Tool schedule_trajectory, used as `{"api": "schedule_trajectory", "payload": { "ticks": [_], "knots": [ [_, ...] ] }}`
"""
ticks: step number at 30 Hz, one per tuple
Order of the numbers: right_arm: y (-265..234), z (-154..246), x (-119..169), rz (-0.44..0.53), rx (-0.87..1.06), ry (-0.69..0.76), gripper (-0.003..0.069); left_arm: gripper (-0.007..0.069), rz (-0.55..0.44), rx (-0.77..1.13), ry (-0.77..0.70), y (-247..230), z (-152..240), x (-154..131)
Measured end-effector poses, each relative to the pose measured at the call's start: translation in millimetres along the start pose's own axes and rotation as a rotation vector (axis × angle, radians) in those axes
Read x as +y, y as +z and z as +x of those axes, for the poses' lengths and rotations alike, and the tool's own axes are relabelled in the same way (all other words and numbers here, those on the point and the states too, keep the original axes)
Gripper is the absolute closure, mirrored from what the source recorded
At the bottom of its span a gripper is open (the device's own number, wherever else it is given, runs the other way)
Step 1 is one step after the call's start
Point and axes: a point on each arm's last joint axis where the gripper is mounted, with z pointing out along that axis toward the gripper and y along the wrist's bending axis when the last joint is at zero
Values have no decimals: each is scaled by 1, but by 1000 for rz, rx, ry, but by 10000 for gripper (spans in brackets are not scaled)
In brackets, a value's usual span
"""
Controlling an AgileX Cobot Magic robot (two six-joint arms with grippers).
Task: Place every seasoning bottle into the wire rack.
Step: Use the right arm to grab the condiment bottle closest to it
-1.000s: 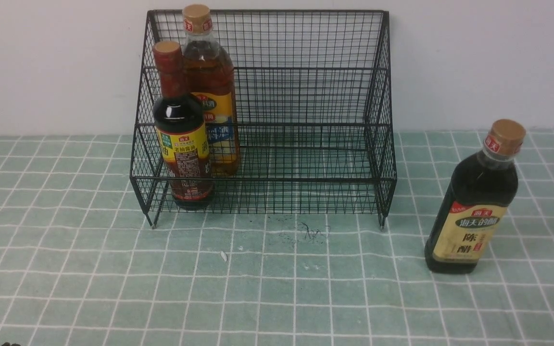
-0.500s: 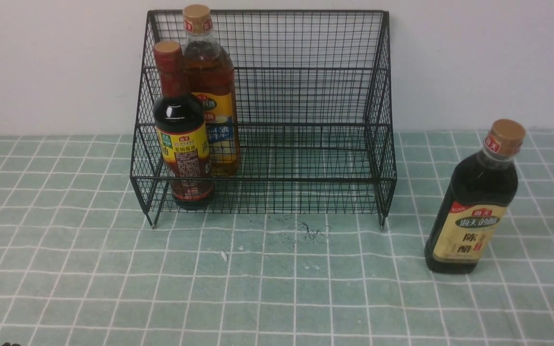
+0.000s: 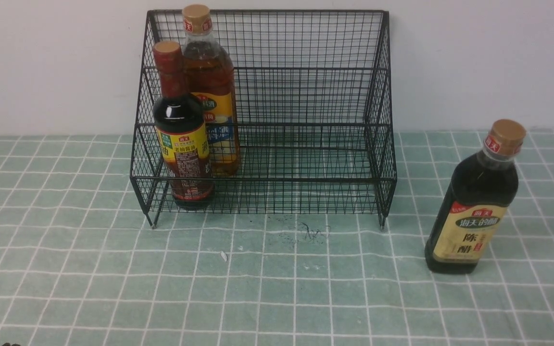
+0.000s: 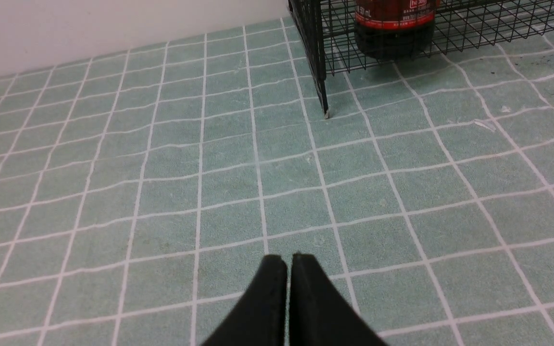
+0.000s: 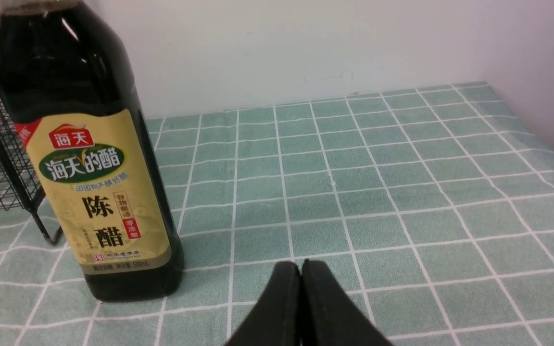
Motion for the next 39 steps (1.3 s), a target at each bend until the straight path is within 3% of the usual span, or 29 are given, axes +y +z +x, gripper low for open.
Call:
{"api": "schedule_trajectory", "payload": {
  "ticks": [4,10,24,30,37,39],
  "knots": [
    [0,-3,2,-20,-45,44,673,631,0,0,0,0,0,0],
    [-5,-30,7,-141,-340,327,673,631,0,0,-1,0,0,0],
    [-27,-73,11,-276,-634,447,673,631,0,1,-1,0,0,0],
    [-28,-154,33,-350,-566,194,673,631,0,1,-1,0,0,0],
    [38,-181,66,-466,-318,-32,653,631,0,1,-1,0,0,0],
    [72,-180,79,-518,-201,-62,604,631,0,1,-1,0,0,0]
  ]
}}
